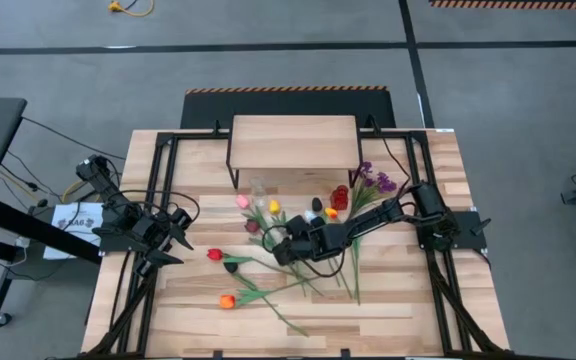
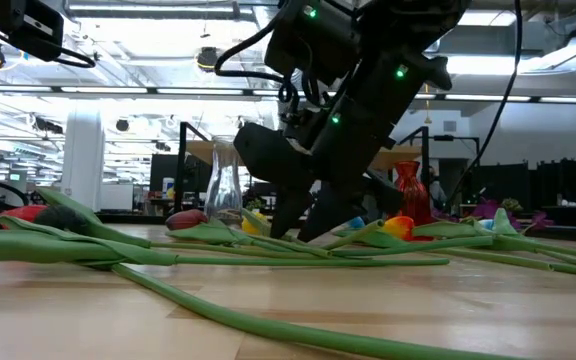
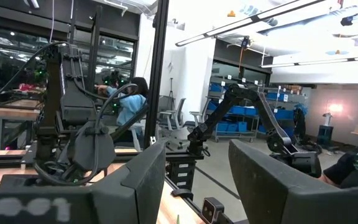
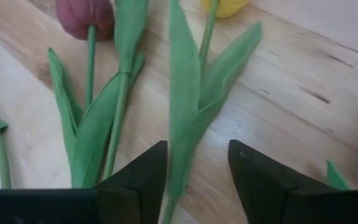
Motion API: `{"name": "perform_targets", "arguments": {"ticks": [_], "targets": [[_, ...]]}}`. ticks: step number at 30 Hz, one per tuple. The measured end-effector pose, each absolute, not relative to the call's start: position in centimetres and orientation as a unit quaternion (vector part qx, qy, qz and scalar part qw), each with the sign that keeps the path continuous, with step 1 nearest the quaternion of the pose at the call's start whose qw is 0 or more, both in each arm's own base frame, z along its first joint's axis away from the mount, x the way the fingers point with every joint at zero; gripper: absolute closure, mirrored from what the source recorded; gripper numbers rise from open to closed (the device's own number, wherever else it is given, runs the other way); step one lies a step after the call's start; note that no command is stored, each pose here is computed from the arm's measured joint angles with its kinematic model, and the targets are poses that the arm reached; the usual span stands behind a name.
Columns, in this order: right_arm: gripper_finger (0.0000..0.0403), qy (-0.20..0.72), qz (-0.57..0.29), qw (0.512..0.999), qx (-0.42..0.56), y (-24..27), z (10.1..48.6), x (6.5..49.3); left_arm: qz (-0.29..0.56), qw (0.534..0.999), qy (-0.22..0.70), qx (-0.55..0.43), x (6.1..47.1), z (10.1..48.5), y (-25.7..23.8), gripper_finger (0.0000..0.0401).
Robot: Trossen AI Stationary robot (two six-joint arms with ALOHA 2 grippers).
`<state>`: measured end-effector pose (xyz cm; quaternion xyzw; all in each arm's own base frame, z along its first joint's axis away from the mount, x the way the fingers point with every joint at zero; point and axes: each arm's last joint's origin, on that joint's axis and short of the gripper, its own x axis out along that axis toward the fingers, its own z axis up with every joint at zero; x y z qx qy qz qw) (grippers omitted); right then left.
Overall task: Pick and place flowers into a vace then onto a shelf
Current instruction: Put the left yellow flower into the transparent vase
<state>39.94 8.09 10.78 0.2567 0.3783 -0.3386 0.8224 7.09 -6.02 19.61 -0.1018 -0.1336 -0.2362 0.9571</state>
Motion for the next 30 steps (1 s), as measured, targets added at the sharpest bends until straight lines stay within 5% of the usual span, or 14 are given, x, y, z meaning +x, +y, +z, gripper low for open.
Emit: {"name": "perform_targets", "arguments": {"ticks": [10, 16, 20, 30], "targets": [[0.0393, 0.355, -0.362, 0.816, 0.276, 8.8, 10.6, 39.7, -0.237, 0.957, -0.133, -0.106, 7.1, 19.6, -6.0, 0.0232], [0.0371, 0.345, -0.367, 0.816, 0.283, 9.5, 10.5, 39.5, -0.237, 0.957, -0.133, -0.106, 7.1, 19.6, -6.0, 0.0232], [0.0394, 0.34, -0.36, 0.82, 0.287, 10.0, 10.6, 39.5, -0.237, 0.957, -0.133, -0.106, 7.1, 19.6, -6.0, 0.0232], [0.0397, 0.234, -0.288, 0.904, 0.213, 13.7, 12.9, 40.6, -0.226, 0.958, -0.122, -0.131, 7.1, 19.5, -6.0, 0.0232]]}}
